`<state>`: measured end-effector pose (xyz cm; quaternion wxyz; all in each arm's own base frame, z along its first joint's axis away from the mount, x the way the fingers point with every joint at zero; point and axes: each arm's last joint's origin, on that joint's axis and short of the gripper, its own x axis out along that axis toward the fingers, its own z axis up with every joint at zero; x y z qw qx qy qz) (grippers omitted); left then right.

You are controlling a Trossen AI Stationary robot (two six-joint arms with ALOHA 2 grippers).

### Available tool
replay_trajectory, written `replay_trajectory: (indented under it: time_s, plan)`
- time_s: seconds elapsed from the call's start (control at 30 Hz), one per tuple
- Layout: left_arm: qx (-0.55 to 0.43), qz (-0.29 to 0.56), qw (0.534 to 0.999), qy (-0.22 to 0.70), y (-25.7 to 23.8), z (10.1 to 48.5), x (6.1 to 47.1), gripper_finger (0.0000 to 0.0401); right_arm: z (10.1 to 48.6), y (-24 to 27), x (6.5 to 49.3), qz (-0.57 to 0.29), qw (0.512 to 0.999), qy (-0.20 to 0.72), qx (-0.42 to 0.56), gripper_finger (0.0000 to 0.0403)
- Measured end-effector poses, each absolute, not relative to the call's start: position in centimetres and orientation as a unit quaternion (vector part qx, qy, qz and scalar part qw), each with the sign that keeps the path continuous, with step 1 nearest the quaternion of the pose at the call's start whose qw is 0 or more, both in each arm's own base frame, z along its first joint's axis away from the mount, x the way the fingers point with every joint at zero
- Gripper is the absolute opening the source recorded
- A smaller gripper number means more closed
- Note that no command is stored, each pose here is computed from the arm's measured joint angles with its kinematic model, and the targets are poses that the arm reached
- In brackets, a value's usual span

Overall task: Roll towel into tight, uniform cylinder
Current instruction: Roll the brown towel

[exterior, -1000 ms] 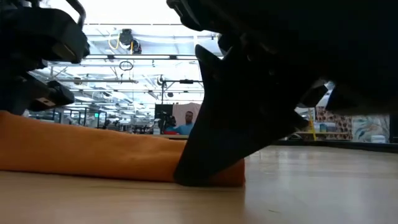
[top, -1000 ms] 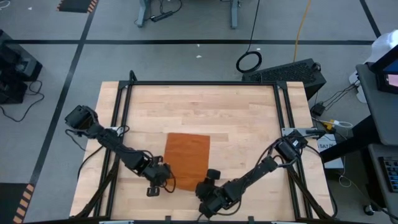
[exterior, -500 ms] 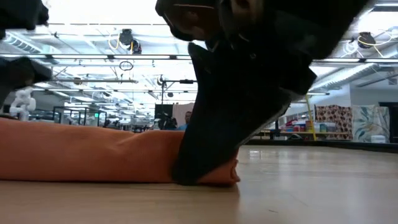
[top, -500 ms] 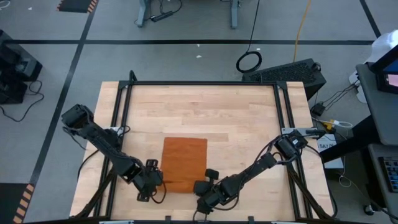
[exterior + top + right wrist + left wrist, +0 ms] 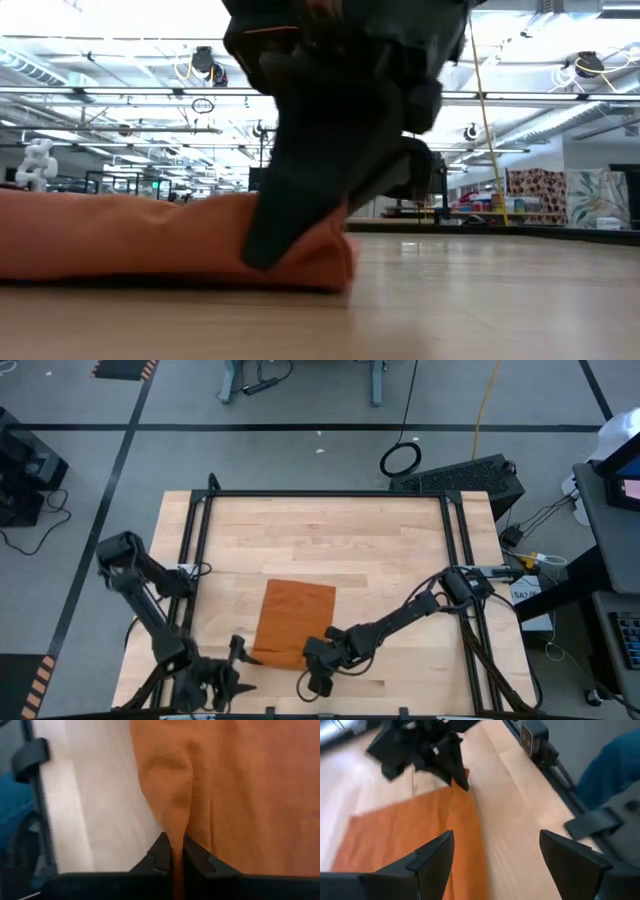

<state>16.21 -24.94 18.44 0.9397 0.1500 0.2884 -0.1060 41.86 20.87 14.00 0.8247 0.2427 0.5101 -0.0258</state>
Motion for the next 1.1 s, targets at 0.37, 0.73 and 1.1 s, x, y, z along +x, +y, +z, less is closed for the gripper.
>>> replay_trajectory:
  time_s: [0.37,0.73,1.1]
  plan:
    - [0.258,-0.076,0.906,0.326,-26.1,12.1,16.6,0.0297,14.7,19.5,42.9,0.028,0.800,0.520,0.299,0.0008]
    - [0.279,-0.030,0.880,0.383,-24.8,10.3,16.4,0.0296,14.7,19.0,43.2,0.047,0.803,0.521,0.285,0.0008]
    - [0.234,-0.033,0.857,0.458,-22.9,10.2,18.5,0.0177,14.7,19.3,43.0,0.094,0.795,0.534,0.272,0.0008]
